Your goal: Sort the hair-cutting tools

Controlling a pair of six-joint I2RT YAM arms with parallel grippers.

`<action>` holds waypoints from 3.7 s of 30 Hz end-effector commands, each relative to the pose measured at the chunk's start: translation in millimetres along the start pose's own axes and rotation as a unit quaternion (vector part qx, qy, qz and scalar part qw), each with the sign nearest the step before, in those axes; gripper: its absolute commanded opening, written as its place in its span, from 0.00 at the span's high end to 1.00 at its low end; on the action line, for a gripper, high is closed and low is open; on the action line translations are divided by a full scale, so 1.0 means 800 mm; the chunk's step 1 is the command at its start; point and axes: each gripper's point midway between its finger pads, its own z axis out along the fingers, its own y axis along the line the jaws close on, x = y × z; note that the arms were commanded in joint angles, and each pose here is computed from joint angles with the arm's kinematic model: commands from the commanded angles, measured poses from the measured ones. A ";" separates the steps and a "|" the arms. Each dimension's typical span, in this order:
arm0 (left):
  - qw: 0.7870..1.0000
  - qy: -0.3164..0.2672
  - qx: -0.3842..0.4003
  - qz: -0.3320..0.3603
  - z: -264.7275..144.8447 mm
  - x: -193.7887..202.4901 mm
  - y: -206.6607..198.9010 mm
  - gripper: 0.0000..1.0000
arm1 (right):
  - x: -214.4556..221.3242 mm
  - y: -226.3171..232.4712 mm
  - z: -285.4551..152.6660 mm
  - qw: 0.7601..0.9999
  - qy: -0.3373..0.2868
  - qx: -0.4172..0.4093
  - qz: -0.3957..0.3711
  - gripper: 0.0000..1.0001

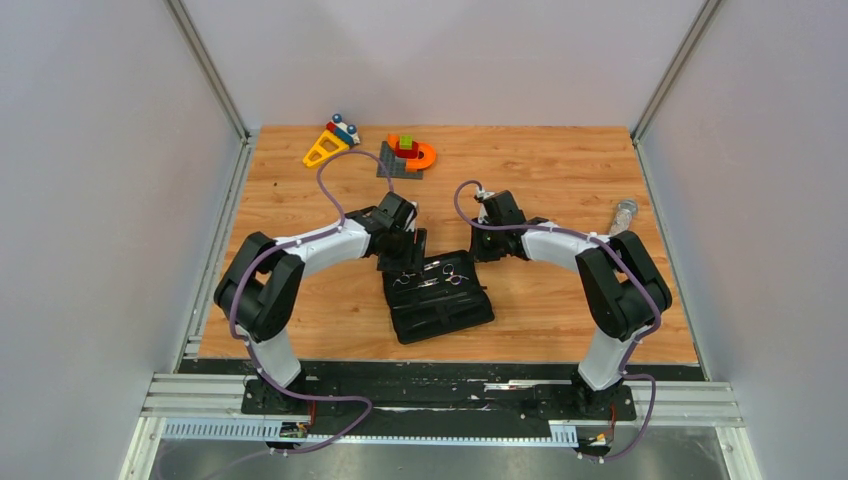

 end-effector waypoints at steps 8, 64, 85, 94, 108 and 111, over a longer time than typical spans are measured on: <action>0.996 0.001 0.081 0.042 0.009 -0.009 -0.076 0.31 | 0.004 -0.002 0.009 1.000 -0.003 0.001 0.020 1.00; 0.998 0.035 0.035 0.047 0.016 -0.090 0.003 0.10 | 0.111 0.022 -0.136 0.981 0.083 0.014 0.174 0.47; 0.998 -0.030 -0.011 -0.051 -0.042 -0.052 0.047 0.11 | 0.096 0.022 -0.097 0.982 0.123 0.007 0.142 0.97; 0.987 -0.098 -0.082 -0.098 -0.072 -0.069 0.088 0.07 | 0.153 0.143 -0.115 0.965 0.216 -0.131 -0.066 0.61; 0.938 -0.242 -0.158 -0.191 -0.222 -0.074 0.185 0.00 | 0.105 0.204 -0.091 0.886 0.061 0.013 -0.460 0.46; 0.933 -0.247 -0.168 -0.201 -0.233 -0.060 0.196 0.00 | 0.100 0.210 -0.076 0.882 0.053 0.020 -0.468 0.45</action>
